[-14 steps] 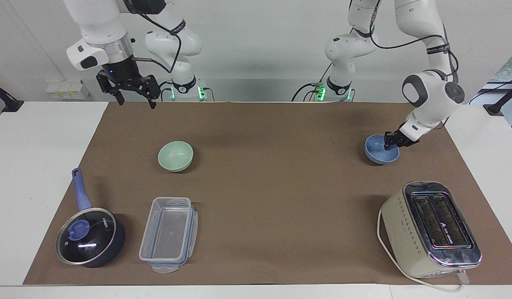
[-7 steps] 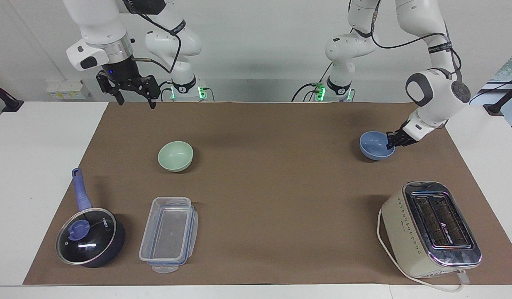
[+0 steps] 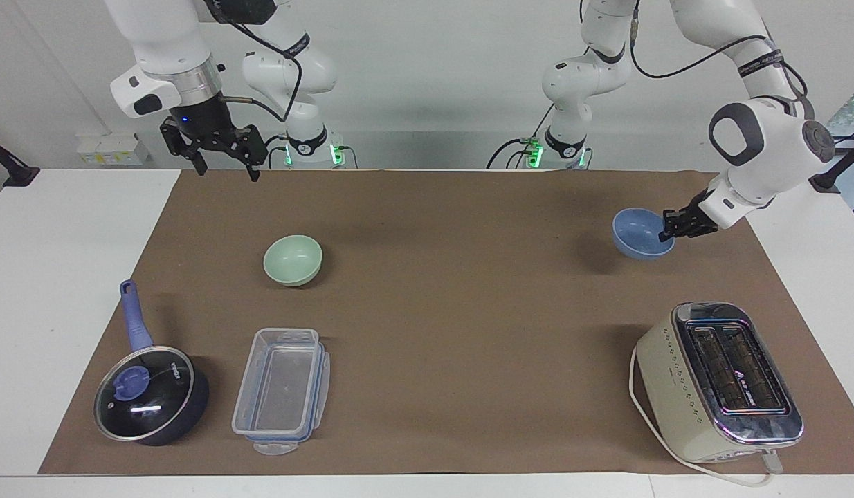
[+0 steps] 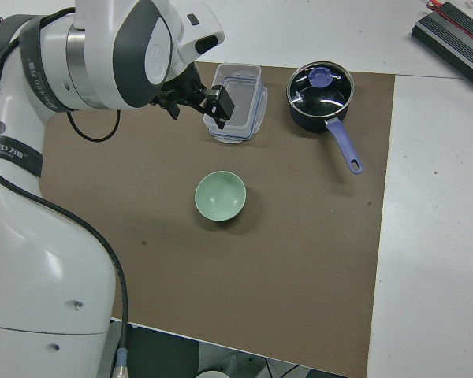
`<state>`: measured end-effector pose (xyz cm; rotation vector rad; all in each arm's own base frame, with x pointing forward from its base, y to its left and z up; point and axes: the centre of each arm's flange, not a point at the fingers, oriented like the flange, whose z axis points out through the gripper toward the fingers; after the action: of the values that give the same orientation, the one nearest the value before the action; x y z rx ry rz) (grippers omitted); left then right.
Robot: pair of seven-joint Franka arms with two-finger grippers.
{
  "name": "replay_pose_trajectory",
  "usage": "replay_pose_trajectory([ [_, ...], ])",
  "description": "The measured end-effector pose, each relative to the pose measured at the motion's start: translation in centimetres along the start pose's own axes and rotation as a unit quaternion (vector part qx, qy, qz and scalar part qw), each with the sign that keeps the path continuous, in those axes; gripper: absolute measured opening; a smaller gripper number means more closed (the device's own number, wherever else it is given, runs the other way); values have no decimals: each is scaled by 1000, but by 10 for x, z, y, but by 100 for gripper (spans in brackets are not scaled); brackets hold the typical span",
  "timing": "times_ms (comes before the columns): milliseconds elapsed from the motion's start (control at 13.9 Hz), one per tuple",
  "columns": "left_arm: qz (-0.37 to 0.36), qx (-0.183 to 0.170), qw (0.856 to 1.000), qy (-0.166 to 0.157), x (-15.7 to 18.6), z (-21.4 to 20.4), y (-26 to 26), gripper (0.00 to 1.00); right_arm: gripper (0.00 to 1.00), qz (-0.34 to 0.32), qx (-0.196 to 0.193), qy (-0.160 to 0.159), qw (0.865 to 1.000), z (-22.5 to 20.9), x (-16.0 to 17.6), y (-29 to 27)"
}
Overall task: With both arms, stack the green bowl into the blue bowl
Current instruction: 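Grip the blue bowl rim and slide it toward the table center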
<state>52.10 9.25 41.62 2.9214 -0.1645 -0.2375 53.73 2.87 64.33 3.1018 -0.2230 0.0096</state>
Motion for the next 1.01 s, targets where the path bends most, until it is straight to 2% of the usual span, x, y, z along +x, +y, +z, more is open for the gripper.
replay_pose_trajectory([
  [216,5,2,1000,-7,8,-10,26,6,100,0,0,0,1000,0,0,0],
  [576,4,9,1000,-19,21,2,81,6,100,0,0,0,1000,0,0,0],
  [1007,-28,29,999,-21,30,25,195,6,100,0,0,0,1000,0,0,0],
])
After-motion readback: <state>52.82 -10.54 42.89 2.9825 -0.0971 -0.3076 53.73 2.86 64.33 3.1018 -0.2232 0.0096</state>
